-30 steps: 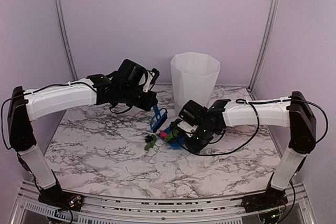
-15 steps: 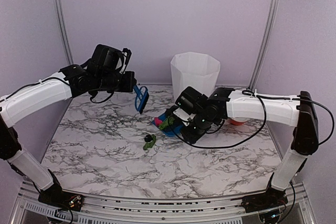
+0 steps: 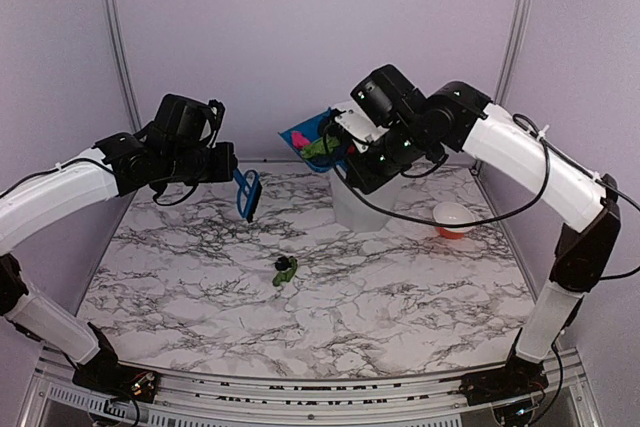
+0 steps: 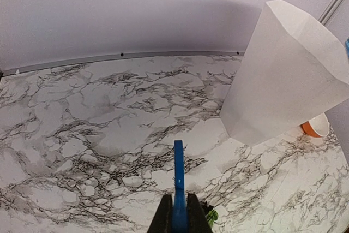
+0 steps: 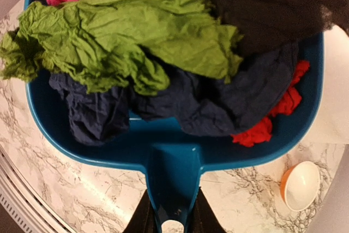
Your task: Sweep away the paper scraps from the table
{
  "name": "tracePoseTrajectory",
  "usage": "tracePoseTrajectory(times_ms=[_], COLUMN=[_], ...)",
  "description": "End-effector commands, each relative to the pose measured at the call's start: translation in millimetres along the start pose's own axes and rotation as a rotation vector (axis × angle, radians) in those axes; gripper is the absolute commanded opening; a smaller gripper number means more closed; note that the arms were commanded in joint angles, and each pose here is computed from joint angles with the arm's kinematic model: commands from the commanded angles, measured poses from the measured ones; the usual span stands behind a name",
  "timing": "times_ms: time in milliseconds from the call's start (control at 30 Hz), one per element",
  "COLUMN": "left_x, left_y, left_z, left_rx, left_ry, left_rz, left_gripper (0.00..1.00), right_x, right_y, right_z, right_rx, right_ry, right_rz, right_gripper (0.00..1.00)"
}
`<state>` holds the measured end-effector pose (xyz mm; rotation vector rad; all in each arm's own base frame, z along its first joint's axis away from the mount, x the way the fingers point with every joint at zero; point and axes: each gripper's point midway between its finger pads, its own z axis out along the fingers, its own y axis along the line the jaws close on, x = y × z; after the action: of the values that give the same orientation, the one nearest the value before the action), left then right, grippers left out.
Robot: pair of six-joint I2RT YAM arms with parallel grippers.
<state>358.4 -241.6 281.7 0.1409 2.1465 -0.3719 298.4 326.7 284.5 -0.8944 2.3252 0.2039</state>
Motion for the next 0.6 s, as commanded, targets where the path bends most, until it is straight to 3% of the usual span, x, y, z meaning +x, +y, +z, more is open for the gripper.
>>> tracePoseTrajectory(times_ms=[0,100,267,567], left_x=[3.9,7.4,11.2,22.6], left_y=[1.5,-0.1,-1.8,1.3], left_z=[-7.4,-7.5,-8.9,-10.0], left_rx=[0.017,0.031,0.05,0.061], left_ry=[0.008,0.017,0.025,0.034], left_rz=[-0.017,-0.014,-0.015,-0.039], left_gripper=[0.0,0.0,0.0,0.0], right_x=[-23.2,-41.5,-53.7,-62.0], right_y=[-35.0,-71.2,-142.9,-230.9], right_z=[-22.7,-36.4,-45.0,-50.2], right_rx=[0.094,0.17,0.439,1.235], right_ry=[-0.034,-0.094,-0.125,0.01], right_rz=[0.014,0.078,0.133,-0.043], right_gripper=[0.0,0.0,0.0,0.0])
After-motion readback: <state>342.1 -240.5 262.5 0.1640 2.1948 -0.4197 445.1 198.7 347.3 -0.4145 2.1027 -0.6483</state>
